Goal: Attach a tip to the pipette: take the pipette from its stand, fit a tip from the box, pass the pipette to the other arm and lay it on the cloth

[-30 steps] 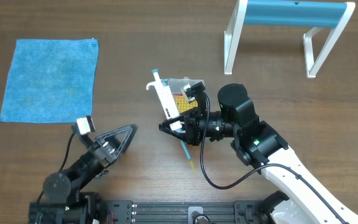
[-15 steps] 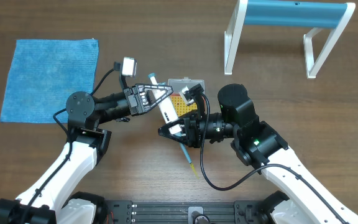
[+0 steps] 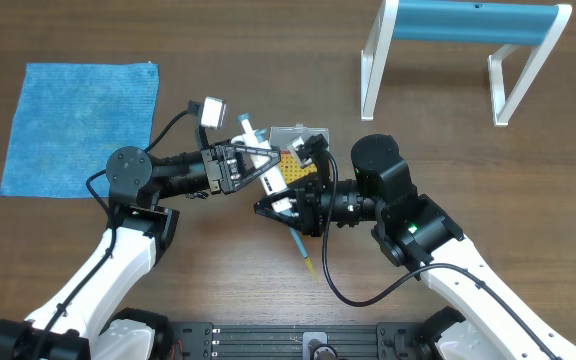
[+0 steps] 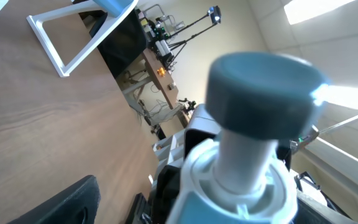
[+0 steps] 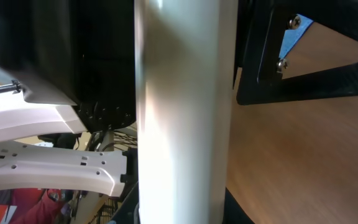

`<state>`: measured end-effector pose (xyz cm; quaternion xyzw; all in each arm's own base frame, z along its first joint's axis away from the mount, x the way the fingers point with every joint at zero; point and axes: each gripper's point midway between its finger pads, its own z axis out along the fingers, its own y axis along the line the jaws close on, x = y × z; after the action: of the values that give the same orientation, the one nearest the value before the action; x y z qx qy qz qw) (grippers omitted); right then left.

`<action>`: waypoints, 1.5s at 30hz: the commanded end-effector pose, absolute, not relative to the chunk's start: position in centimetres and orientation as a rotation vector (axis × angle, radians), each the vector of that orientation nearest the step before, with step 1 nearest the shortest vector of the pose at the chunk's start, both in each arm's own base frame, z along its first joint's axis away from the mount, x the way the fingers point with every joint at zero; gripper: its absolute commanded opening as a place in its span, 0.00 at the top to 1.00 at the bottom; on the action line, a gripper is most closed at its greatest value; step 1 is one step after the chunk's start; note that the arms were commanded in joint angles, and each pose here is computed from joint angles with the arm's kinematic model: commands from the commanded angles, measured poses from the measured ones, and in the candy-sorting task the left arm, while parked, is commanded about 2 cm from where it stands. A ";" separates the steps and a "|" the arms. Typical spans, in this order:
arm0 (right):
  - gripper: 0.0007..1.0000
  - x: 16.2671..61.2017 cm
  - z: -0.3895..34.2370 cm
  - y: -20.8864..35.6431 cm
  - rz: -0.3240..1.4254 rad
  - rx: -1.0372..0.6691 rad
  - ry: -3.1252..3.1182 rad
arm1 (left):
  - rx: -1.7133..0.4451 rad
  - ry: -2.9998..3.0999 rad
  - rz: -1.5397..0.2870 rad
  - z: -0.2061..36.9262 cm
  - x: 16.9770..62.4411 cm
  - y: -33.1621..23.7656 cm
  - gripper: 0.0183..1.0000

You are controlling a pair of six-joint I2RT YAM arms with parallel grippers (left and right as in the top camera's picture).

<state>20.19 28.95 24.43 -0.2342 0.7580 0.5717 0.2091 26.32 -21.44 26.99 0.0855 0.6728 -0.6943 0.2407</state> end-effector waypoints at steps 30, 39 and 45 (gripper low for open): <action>0.92 21.3 25.0 28.3 1.531 -0.654 2.058 | 0.333 1.768 -1.849 28.2 26.4 -21.8 0.54; 0.65 21.2 24.7 28.3 1.533 -0.645 2.081 | 0.251 1.742 -1.715 27.4 28.6 -21.4 0.99; 0.29 21.2 25.8 23.5 1.788 -0.583 2.092 | -0.423 1.970 -1.382 19.1 35.4 -11.9 0.99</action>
<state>21.56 25.11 23.74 -0.1930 0.7664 0.5876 0.1736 31.84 -17.45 23.19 -0.0175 0.7220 -0.6121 0.3221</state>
